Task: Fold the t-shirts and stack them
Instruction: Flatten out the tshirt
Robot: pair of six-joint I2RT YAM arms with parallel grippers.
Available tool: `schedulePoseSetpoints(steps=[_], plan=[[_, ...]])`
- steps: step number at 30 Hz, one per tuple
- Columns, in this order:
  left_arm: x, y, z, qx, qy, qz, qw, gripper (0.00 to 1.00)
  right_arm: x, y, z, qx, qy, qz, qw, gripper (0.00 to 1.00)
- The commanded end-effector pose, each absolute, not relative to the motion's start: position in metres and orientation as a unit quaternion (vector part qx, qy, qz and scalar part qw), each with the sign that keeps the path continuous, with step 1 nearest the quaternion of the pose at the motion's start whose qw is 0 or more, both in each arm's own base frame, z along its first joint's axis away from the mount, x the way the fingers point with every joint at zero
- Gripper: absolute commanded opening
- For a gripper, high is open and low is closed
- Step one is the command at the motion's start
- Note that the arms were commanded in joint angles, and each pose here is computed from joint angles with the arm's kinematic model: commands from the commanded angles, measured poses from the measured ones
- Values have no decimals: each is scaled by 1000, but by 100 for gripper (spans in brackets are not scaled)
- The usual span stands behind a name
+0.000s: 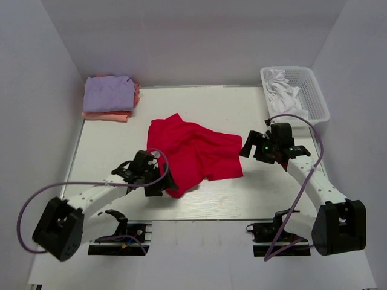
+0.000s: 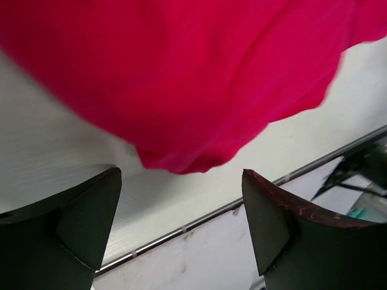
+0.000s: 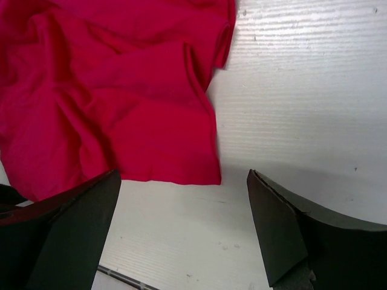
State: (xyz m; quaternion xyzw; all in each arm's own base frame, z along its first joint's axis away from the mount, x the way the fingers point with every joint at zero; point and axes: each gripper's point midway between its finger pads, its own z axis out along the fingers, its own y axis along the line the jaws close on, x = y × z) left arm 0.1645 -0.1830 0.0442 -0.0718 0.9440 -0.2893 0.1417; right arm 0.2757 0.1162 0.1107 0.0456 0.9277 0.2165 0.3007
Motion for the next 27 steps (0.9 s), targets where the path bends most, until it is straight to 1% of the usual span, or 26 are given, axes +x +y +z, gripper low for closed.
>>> schedulePoseSetpoints(steps=[1, 3, 5, 6, 8, 9, 10, 12, 13, 15, 17, 18, 19, 20, 21, 22, 23, 25, 26, 27], plan=[[167, -210, 42, -40, 949, -285, 126, 90, 271, 121, 104, 47, 928, 228, 292, 91], [170, -217, 41, -34, 953, -273, 127, 88, 269, 120, 102, 47, 929, 228, 288, 91], [161, -210, 29, -41, 965, -232, 114, 87, 266, 121, 100, 46, 930, 229, 283, 91], [159, -206, 26, -46, 969, -216, 113, 83, 264, 121, 98, 46, 931, 229, 279, 91], [159, -198, 26, -57, 971, -194, 125, 79, 261, 121, 94, 48, 933, 229, 275, 91], [156, -199, 27, -57, 971, -195, 122, 77, 261, 120, 93, 51, 932, 228, 275, 91], [153, -197, 25, -58, 972, -192, 124, 72, 258, 120, 89, 51, 933, 229, 273, 91], [149, -193, 22, -70, 972, -189, 124, 70, 254, 120, 82, 59, 935, 230, 262, 91], [153, -195, 25, -73, 969, -191, 137, 66, 251, 120, 77, 54, 937, 230, 257, 91], [154, -194, 24, -75, 969, -185, 143, 64, 247, 121, 72, 59, 939, 232, 247, 91], [163, -202, 29, -74, 964, -199, 157, 63, 242, 123, 65, 53, 941, 236, 238, 91], [160, -207, 26, -72, 965, -203, 149, 63, 241, 123, 63, 56, 941, 236, 235, 91], [160, -215, 27, -64, 963, -216, 148, 59, 242, 123, 63, 56, 940, 238, 239, 91], [160, -217, 23, -63, 964, -216, 142, 59, 238, 121, 58, 59, 942, 234, 233, 91], [160, -222, 23, -57, 962, -225, 142, 57, 237, 122, 57, 58, 942, 234, 233, 91], [161, -223, 21, -57, 963, -224, 141, 54, 238, 122, 57, 58, 942, 233, 236, 91], [158, -224, 18, -52, 964, -221, 136, 46, 236, 121, 52, 60, 943, 231, 230, 91], [156, -229, 15, -46, 966, -221, 128, 39, 238, 121, 49, 62, 944, 229, 228, 87], [156, -229, 15, -46, 966, -221, 128, 29, 237, 120, 46, 65, 946, 228, 223, 86], [157, -230, 14, -47, 966, -220, 127, 23, 237, 121, 43, 63, 947, 227, 221, 83]])
